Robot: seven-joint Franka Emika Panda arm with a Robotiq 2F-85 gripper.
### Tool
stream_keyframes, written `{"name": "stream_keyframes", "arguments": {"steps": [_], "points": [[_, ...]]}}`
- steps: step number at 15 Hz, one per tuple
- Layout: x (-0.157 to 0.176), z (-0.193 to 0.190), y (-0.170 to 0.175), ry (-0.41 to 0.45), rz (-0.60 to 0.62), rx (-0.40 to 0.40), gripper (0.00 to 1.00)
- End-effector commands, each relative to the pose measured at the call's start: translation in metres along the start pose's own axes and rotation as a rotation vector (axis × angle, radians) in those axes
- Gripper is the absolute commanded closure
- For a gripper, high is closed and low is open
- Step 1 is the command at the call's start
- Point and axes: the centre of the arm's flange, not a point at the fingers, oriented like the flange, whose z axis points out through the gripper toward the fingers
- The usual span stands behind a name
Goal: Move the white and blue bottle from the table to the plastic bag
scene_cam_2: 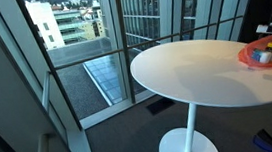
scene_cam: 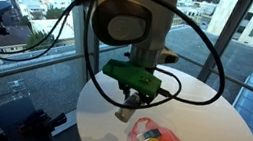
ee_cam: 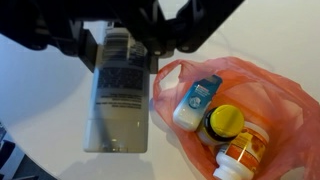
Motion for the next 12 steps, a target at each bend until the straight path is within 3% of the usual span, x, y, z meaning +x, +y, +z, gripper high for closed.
{"name": "stream_keyframes", "arguments": {"steps": [1, 3, 4, 5, 10, 11, 12], "points": [[-0.022, -0.019, 0.004, 0.036, 0.036, 0.023, 0.74], [-0.023, -0.023, -0.006, 0.046, 0.010, 0.020, 0.74], [-0.014, -0.011, 0.005, 0.025, 0.035, 0.008, 0.74], [-0.014, -0.011, 0.004, 0.027, 0.034, 0.009, 0.49], [-0.014, -0.005, 0.004, 0.015, 0.034, 0.014, 0.49], [-0.014, -0.005, 0.004, 0.015, 0.034, 0.014, 0.74], [-0.015, -0.006, 0.006, 0.014, 0.042, 0.006, 0.74]]}}
